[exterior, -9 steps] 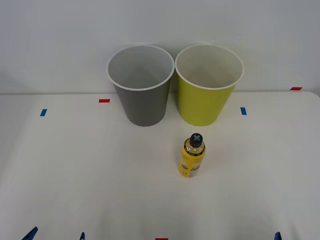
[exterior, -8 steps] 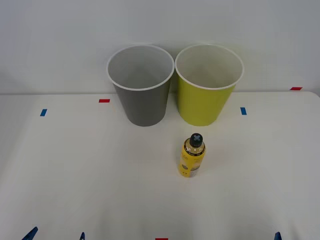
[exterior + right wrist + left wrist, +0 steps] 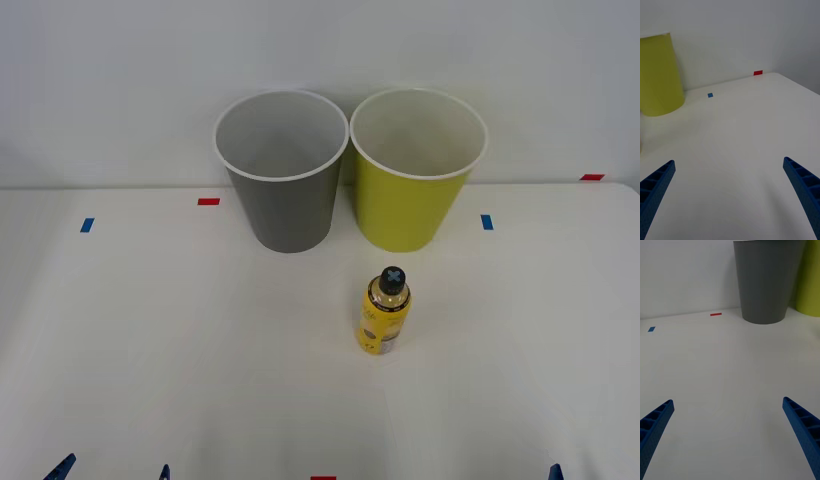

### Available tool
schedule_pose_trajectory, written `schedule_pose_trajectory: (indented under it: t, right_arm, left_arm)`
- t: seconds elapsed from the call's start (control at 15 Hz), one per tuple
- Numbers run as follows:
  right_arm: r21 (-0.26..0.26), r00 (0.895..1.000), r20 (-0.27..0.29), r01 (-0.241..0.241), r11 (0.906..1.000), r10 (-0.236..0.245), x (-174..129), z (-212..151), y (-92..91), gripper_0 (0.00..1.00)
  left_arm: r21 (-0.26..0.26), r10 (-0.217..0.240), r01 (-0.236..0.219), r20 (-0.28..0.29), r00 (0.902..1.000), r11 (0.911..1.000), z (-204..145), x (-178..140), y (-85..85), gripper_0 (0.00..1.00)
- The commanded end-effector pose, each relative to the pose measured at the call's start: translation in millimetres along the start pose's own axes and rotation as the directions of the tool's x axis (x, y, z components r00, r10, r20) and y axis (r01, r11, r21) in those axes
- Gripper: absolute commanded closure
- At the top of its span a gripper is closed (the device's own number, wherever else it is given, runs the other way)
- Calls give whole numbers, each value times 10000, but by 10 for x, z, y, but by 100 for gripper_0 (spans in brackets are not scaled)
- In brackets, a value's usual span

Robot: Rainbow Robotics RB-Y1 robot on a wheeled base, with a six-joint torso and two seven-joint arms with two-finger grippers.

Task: Put cans in the gray bin and PET bottles in the light green bin.

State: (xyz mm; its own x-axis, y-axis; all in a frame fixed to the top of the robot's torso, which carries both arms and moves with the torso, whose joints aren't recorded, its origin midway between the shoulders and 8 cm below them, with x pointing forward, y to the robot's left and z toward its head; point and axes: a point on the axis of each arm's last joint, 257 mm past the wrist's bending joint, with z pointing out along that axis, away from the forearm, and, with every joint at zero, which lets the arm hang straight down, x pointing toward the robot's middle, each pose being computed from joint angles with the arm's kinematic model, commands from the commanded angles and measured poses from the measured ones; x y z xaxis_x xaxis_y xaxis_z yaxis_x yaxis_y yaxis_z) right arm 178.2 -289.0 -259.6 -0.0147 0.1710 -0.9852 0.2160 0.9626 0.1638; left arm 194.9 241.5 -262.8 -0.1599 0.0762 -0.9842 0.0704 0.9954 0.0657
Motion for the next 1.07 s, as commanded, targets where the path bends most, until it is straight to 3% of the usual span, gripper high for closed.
schedule_pose_trajectory:
  t: [0.07,1.07]
  right_arm:
    - [0,10000,0,0,10000,0,0,0,0,0]
    - [0,10000,0,0,10000,0,0,0,0,0]
  left_arm:
    - [0,0,0,0,10000,10000,0,0,0,0]
    - [0,0,0,0,10000,10000,0,0,0,0]
